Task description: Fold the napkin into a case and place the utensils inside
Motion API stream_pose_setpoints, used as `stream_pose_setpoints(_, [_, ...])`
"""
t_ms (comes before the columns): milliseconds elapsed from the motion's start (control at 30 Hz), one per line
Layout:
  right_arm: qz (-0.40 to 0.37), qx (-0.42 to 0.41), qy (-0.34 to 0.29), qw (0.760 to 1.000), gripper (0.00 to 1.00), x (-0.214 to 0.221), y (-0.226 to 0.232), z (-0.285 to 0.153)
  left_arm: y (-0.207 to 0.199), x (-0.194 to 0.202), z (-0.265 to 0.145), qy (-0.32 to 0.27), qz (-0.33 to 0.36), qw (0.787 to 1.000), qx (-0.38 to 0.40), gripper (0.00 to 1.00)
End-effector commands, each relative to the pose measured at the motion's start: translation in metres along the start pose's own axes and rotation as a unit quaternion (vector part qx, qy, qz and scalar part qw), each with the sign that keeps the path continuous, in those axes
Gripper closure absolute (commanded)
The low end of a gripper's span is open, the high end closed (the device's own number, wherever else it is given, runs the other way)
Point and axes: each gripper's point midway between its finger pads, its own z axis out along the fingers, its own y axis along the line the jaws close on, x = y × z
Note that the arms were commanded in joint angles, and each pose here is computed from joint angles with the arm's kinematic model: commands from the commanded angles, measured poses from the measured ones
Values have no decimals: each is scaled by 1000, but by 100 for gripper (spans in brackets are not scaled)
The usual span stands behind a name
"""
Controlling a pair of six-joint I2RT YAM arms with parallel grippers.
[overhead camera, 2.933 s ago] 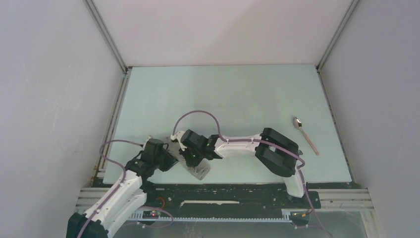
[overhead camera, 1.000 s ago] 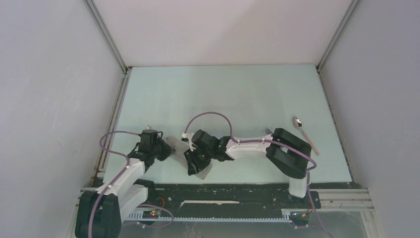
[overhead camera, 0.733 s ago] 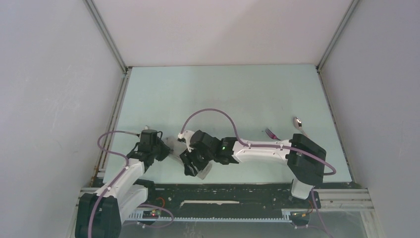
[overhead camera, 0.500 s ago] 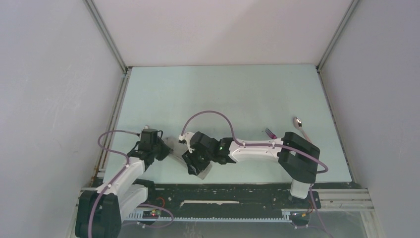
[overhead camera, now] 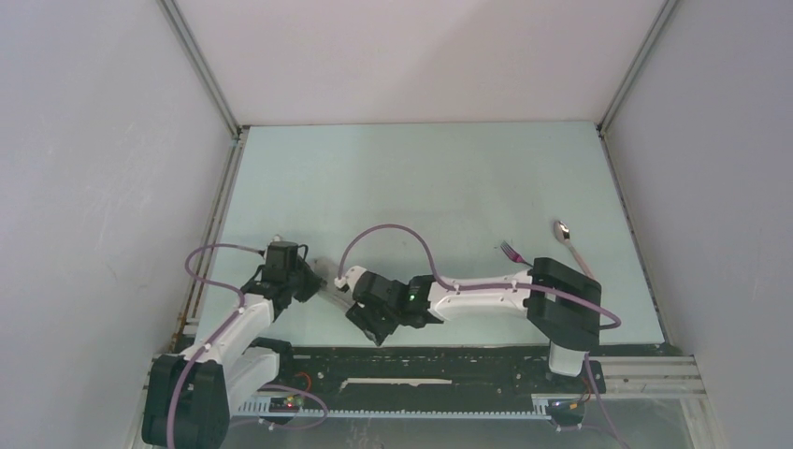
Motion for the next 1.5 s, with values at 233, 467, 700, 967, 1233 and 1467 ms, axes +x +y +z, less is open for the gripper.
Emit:
stream_pose_setpoints(233, [-123, 91, -28, 988, 16, -64, 0, -14, 29, -9, -2, -25, 24, 997, -67, 96])
stream_pose_setpoints(467, [-135, 87, -14, 987, 36, -56, 6, 13, 30, -8, 0, -25, 24, 997, -66, 96])
stream_pose_setpoints(700, [-147, 92, 7, 985, 39, -37, 4, 28, 31, -8, 2, -24, 23, 997, -68, 96])
stream_pose_setpoints(967, [-147, 121, 21, 982, 37, -11, -6, 48, 32, -8, 2, -24, 23, 997, -69, 96])
stream_pose_setpoints(1233, [-121, 214, -1, 969, 79, -7, -39, 43, 31, -11, 0, -26, 22, 997, -68, 94])
stream_pose_setpoints(1467, [-103, 170, -51, 979, 100, -30, -20, 33, -4, -30, -27, -31, 16, 999, -15, 71])
